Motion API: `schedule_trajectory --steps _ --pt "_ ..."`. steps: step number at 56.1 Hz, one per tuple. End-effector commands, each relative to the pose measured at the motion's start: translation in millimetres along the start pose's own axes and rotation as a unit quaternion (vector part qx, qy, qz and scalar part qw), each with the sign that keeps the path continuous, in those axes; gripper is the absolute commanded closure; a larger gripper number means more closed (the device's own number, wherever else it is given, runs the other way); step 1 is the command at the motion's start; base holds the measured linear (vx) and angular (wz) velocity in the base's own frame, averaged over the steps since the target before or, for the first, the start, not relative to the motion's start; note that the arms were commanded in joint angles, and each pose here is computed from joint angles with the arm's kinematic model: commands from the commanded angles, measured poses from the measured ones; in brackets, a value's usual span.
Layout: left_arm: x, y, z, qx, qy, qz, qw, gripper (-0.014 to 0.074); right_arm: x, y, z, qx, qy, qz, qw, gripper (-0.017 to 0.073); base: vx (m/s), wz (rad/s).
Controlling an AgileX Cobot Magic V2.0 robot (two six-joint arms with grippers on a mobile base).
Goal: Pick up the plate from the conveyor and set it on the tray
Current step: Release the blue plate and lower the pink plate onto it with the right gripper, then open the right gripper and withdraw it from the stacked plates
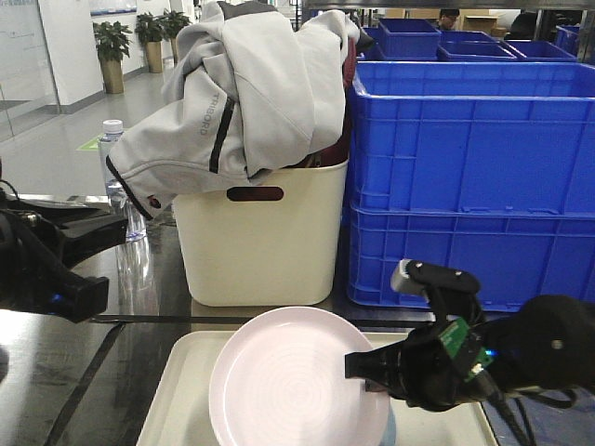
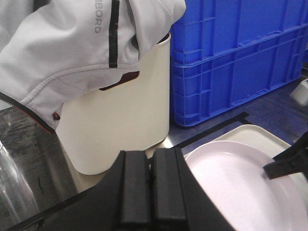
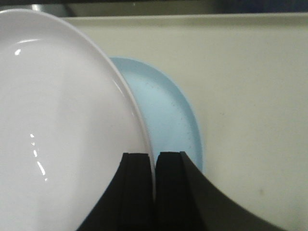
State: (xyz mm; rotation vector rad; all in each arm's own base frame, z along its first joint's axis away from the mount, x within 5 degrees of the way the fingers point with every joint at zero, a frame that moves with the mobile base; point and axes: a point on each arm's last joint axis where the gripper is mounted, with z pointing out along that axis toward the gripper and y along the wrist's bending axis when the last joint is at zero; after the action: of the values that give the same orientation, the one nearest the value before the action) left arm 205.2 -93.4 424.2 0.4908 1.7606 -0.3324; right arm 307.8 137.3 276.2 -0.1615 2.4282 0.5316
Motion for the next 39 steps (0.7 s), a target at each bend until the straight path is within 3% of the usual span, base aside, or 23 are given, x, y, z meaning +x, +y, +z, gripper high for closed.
schedule_trajectory --steps 1,9,21,26,33,39 --pt "-18.3 1.1 -11.8 -0.011 -0.054 -0.004 0.998 0.0599 -24.6 8.1 -14.0 -0.013 -0.075 -0.008 0.997 0.0520 0.00 0.00" --pt "-17.5 0.9 -11.2 -0.009 -0.050 -0.004 0.999 0.0599 -25.9 8.2 -14.4 -0.011 -0.080 -0.027 0.996 0.0389 0.00 0.00" --pt "-17.5 0.9 -11.2 -0.009 -0.050 -0.004 0.999 0.0599 -27.3 7.8 -15.5 -0.007 -0.087 -0.036 0.996 0.0098 0.00 0.00" --pt "-17.4 1.0 -11.2 -0.010 -0.049 -0.002 0.999 0.0599 -31.0 9.1 -25.4 -0.001 -0.109 -0.058 0.992 0.0015 0.00 0.00" --pt "-15.1 3.1 -11.2 -0.018 -0.037 0.012 0.999 0.0599 -36.5 13.7 -57.1 0.011 -0.153 -0.103 0.983 -0.0013 0.00 0.00" --pt "-10.5 7.9 -11.7 -0.033 -0.017 -0.002 0.999 0.0596 -36.1 19.4 -103.4 0.025 -0.193 -0.148 0.970 0.0036 0.00 0.00"
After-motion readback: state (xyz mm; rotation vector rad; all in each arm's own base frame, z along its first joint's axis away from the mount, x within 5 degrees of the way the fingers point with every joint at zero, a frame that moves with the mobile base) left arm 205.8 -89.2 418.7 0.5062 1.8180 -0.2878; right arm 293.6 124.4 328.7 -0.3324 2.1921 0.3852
